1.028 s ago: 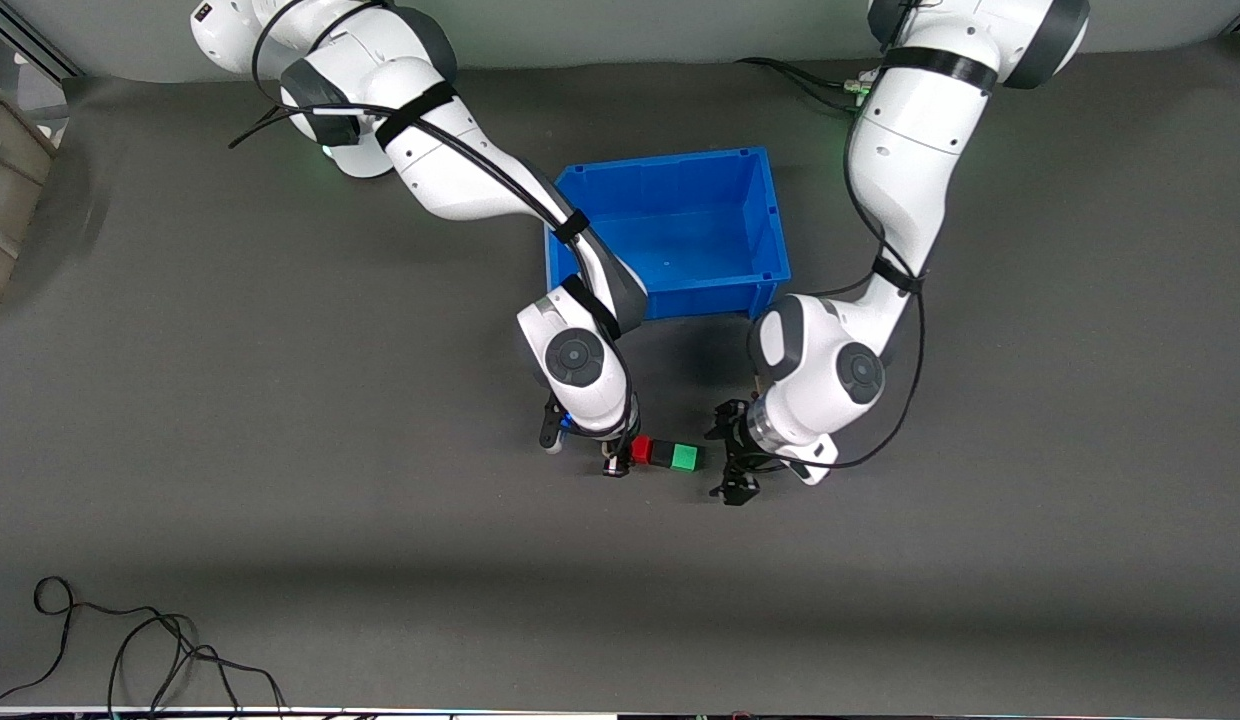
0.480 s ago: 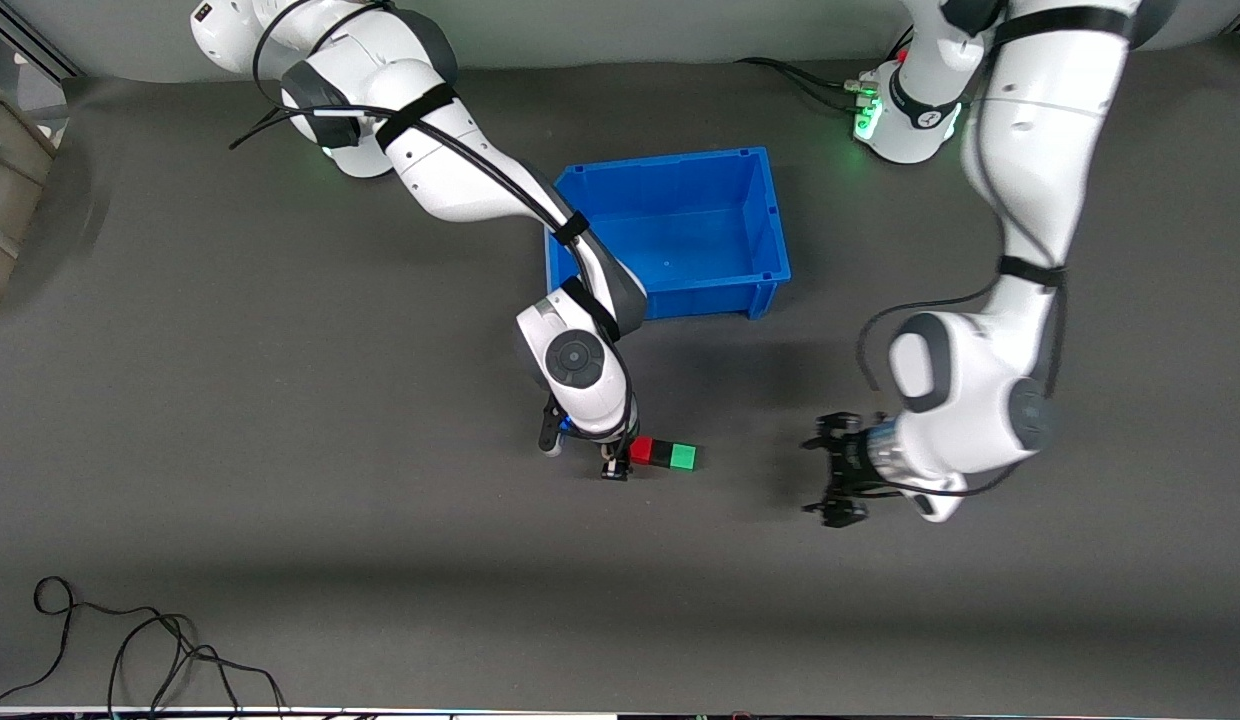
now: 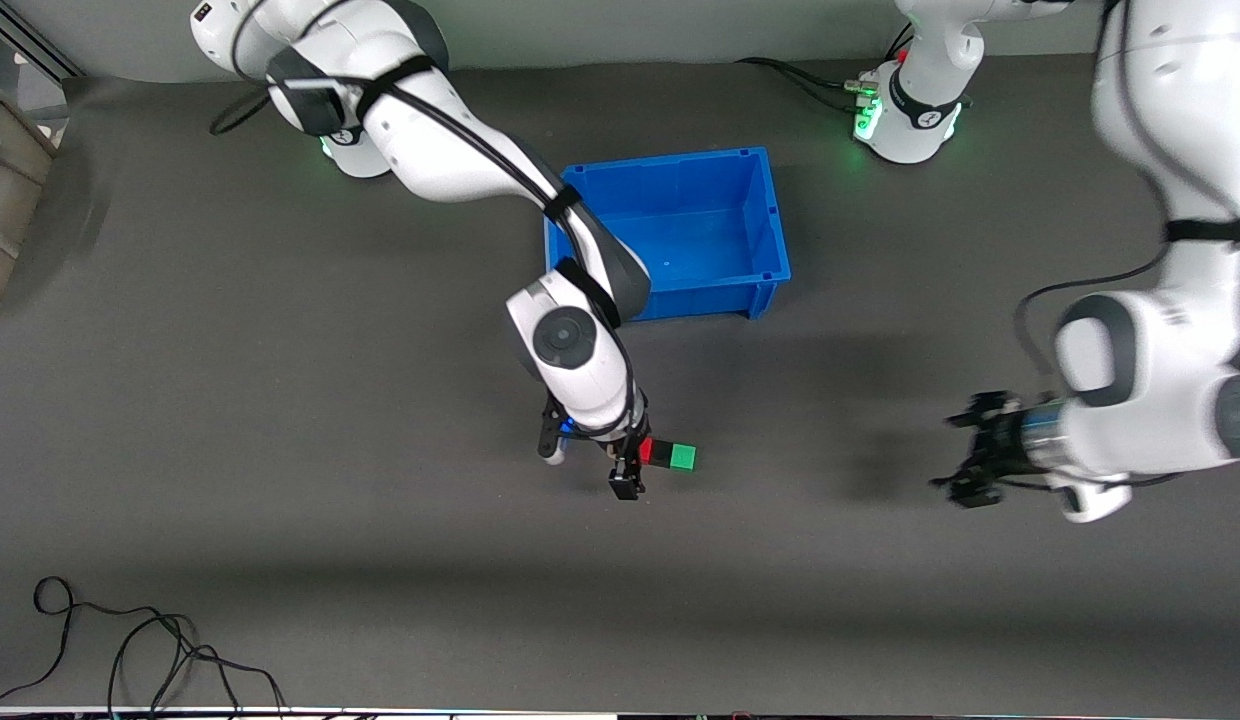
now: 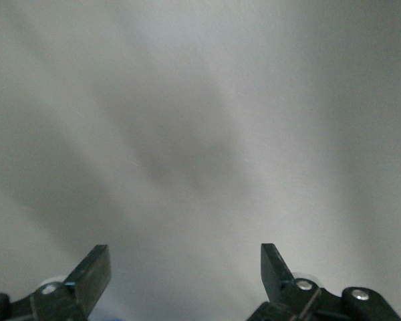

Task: Attach green and red cubes to black cube
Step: 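Open both grippers and lift them away from the joined cubes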

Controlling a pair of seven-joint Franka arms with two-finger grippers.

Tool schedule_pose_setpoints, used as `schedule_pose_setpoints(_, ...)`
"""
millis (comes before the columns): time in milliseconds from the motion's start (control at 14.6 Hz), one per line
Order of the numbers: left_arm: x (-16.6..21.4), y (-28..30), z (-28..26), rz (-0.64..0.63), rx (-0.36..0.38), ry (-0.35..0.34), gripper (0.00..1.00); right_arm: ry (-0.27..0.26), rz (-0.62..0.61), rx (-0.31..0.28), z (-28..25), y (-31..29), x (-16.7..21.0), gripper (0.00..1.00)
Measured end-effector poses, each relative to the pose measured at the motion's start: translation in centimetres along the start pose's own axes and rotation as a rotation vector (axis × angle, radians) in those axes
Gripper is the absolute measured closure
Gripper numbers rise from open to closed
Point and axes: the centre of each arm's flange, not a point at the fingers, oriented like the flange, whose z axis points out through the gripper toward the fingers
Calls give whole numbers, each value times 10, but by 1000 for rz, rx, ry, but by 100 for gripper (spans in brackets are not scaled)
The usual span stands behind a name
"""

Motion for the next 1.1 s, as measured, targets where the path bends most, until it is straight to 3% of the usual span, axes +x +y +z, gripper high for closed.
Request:
schedule_pose_setpoints(206, 12, -39, -69, 161, 28, 50, 0, -4, -114, -53, -114, -29, 26, 0)
schedule_pose_setpoints(548, -29, -72, -151, 435, 94, 100, 0, -15, -423, -163, -281, -50, 125, 0)
schedule_pose_setpoints(823, -63, -74, -183, 708, 131, 134, 0, -54, -698, -266, -346, -54, 226, 0)
schedule_pose_setpoints(1097, -84, -75, -203, 836, 131, 175, 0, -96, -1004, -286, -373, -64, 314, 0)
